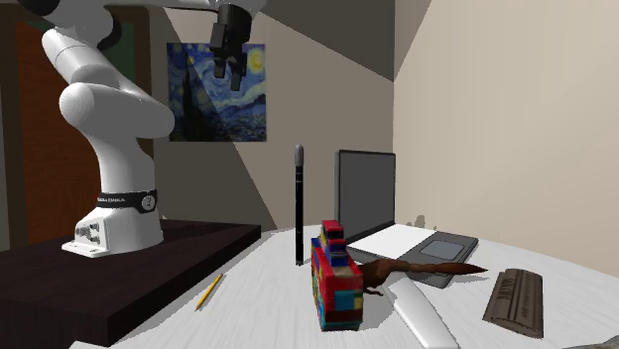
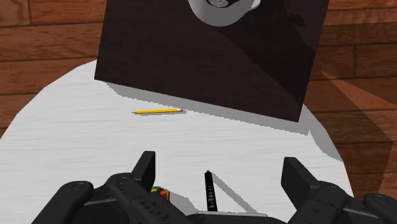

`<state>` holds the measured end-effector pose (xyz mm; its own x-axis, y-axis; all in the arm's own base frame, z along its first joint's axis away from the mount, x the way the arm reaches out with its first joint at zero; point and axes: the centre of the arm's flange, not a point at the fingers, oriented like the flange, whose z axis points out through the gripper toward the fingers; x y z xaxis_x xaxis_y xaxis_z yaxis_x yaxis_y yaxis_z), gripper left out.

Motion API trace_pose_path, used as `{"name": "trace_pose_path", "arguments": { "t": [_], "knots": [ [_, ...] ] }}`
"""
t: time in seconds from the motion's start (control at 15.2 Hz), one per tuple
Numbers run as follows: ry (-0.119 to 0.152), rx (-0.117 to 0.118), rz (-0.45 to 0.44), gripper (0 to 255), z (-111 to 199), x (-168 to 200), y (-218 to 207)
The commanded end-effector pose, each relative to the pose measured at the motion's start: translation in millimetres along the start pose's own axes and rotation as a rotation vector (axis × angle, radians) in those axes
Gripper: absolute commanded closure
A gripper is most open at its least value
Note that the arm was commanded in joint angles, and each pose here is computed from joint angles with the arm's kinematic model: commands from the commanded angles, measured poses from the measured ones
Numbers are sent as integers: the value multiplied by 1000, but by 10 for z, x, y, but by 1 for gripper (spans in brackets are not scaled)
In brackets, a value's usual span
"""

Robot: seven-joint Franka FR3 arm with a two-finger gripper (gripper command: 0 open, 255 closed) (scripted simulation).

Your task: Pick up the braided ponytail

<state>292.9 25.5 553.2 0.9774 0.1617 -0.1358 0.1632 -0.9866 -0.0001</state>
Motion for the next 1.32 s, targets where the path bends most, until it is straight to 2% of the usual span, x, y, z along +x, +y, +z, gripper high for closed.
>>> {"name": "trace_pose_path", "arguments": {
  "t": [0.0, 1.25],
  "knots": [
    [0, 0, 0, 0, 0, 0, 0],
    [-53, -28, -82, 0, 1254, 2200, 431]
  ]
}}
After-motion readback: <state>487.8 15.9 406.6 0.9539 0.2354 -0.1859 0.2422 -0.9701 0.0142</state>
